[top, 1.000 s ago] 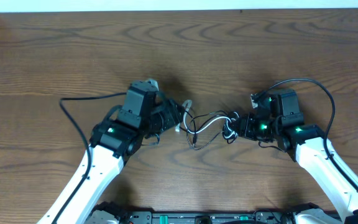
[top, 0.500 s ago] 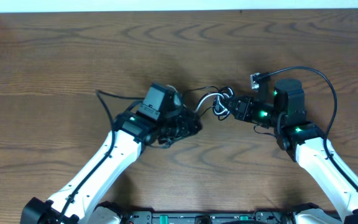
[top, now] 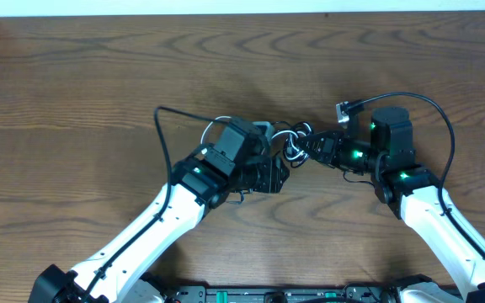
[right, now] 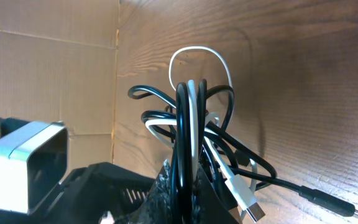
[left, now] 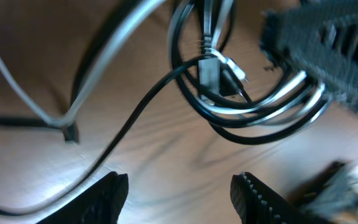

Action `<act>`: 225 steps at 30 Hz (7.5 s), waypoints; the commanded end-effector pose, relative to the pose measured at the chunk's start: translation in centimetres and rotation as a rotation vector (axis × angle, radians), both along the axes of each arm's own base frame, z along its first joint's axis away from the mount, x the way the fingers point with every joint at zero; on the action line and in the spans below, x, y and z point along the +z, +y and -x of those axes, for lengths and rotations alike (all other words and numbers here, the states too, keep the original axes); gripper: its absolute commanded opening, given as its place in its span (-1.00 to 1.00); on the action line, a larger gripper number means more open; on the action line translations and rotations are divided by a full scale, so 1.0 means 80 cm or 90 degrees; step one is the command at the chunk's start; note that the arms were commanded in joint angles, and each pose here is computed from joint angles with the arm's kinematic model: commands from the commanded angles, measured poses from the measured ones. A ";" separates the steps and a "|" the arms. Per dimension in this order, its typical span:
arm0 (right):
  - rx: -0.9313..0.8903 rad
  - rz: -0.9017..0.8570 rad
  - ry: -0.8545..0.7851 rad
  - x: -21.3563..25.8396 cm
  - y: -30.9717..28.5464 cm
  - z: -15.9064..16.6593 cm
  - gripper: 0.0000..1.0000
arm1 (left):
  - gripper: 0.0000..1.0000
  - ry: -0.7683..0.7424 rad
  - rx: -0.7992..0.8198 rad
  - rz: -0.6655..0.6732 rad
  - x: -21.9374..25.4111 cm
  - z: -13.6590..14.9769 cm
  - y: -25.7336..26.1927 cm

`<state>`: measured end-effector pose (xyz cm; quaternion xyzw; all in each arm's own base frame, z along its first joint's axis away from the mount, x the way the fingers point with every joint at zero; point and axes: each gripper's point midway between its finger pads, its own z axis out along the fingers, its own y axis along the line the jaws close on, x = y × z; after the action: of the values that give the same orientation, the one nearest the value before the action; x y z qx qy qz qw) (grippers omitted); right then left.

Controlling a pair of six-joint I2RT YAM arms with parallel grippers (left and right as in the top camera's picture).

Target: Untangle cables

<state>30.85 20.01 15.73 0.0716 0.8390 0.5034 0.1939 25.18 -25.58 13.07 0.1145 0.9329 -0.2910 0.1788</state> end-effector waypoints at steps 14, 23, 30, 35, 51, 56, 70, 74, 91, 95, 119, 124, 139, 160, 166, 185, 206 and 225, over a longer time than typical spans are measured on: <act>0.036 -0.041 -0.011 0.019 0.013 0.006 -0.98 | 0.08 -0.137 -0.131 -0.200 -0.051 -0.027 0.022; 0.031 -0.030 -0.001 0.012 0.011 0.007 -0.98 | -0.85 -0.168 -0.122 -0.181 -0.031 -0.033 0.020; 0.005 0.110 0.048 -0.048 -0.019 0.022 -0.98 | -0.85 -0.235 -0.005 -0.105 0.049 -0.054 0.052; 0.009 0.226 0.113 -0.093 -0.048 0.052 -0.98 | -0.85 -0.260 0.131 -0.015 0.109 -0.073 0.095; 0.154 0.053 -0.028 -0.026 0.007 0.053 -0.98 | 0.43 -0.079 -0.038 0.159 0.094 -0.014 0.035; 0.211 0.004 -0.079 -0.004 0.019 0.061 -0.98 | 0.42 -0.035 -0.064 0.146 0.066 -0.009 0.016; 0.214 0.000 -0.085 -0.002 0.020 0.061 -0.98 | 0.47 0.002 -0.036 0.055 -0.008 -0.035 0.014; 0.204 0.011 -0.087 -0.004 0.018 0.057 -0.98 | -0.03 0.030 -0.078 0.064 -0.016 -0.016 -0.006; -0.034 0.414 0.114 -0.128 -0.106 0.055 -0.85 | -0.85 -0.017 -0.103 0.090 0.020 -0.002 -0.016; -0.050 0.429 0.126 -0.131 -0.113 0.057 -0.69 | -0.85 -0.019 -0.103 0.091 0.023 -0.001 -0.016; 0.115 0.242 -0.004 -0.084 -0.038 0.055 0.00 | -0.85 -0.002 -0.169 0.145 0.035 0.020 -0.031; 0.118 0.257 0.013 -0.091 -0.043 0.062 -0.11 | -0.85 -0.009 -0.218 0.212 0.058 0.029 -0.047; 0.271 0.141 -0.070 -0.060 -0.007 0.096 -0.98 | -0.85 -0.074 0.017 -0.038 0.001 -0.040 0.026; 0.251 0.108 -0.168 -0.031 0.004 0.062 -0.98 | -0.85 -0.081 0.149 -0.205 -0.020 -0.053 0.103; -0.004 0.412 0.065 -0.123 -0.102 0.046 -0.98 | -0.85 -0.112 0.195 -0.179 0.010 -0.063 0.126; 0.197 0.125 -0.106 -0.041 -0.004 0.055 0.22 | -0.85 -0.089 0.024 0.080 0.081 -0.013 0.047; 0.270 0.012 -0.184 0.003 0.021 0.066 0.04 | -0.85 -0.148 -0.113 0.145 0.112 0.030 -0.029; 0.132 0.178 -0.090 -0.053 -0.020 0.036 -0.98 | 0.13 -0.127 -0.136 0.158 0.111 0.041 -0.033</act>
<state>27.22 18.64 11.22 -0.0877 0.8866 0.4109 0.1937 22.31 -28.13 21.92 0.2110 0.8511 -0.4057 0.2580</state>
